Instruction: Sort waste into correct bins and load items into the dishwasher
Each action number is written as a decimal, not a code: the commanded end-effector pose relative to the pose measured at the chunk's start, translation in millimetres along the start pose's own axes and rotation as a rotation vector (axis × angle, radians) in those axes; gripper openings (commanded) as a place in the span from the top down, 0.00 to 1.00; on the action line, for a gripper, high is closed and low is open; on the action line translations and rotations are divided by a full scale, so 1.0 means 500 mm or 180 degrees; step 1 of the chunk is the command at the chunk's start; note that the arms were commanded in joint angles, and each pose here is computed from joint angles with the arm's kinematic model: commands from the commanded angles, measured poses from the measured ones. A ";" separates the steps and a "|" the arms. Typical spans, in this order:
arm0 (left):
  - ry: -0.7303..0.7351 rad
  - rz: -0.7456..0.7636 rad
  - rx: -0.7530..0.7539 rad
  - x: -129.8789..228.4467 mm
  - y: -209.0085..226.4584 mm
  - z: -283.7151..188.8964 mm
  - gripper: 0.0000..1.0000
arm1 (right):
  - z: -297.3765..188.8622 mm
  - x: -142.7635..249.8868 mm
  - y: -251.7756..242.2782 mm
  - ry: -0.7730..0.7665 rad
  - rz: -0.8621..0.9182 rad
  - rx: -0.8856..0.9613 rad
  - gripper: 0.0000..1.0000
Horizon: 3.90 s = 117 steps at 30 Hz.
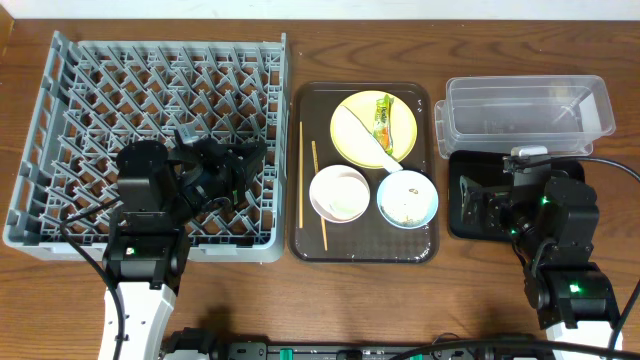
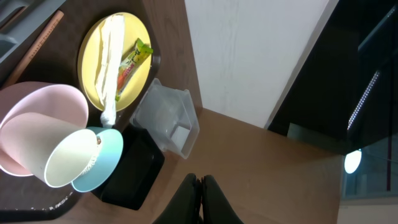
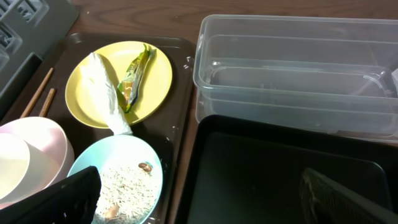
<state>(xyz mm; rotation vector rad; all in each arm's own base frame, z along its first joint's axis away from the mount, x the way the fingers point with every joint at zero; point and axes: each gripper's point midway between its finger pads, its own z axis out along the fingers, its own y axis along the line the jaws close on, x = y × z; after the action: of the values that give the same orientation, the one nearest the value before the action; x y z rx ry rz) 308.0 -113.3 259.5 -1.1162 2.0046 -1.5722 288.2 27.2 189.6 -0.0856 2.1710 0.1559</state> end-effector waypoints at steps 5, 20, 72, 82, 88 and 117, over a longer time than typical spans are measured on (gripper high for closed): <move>-0.0018 -0.0095 0.0058 -0.001 -0.019 -0.005 0.93 | -0.007 -0.019 -0.002 -0.0065 0.0008 0.0001 0.01; -0.0019 -0.0066 0.0057 -0.001 -0.019 -0.005 0.93 | -0.007 -0.019 -0.002 -0.0066 0.0007 0.0003 0.01; 0.0225 -0.0632 0.0070 0.024 -0.024 -0.006 0.93 | -0.010 0.047 -0.001 0.0359 0.0064 0.0002 0.01; 0.0173 -0.0553 0.0073 0.019 -0.024 -0.005 0.93 | -0.016 0.087 -0.001 0.0621 0.0101 0.0003 0.01; 0.0092 -0.0396 0.0075 0.010 -0.023 -0.005 0.93 | -0.018 0.094 0.000 0.0669 0.0108 0.0003 0.01; -0.0084 0.1096 0.0231 -0.004 -0.050 -0.006 0.93 | -0.009 0.033 -0.003 0.0269 0.0127 0.0021 0.01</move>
<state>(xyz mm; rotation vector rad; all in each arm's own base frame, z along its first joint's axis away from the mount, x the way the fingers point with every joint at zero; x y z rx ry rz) 312.0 -113.5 269.4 -0.7567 2.0173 -1.4410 271.4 25.2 167.5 -0.0642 2.2872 0.1556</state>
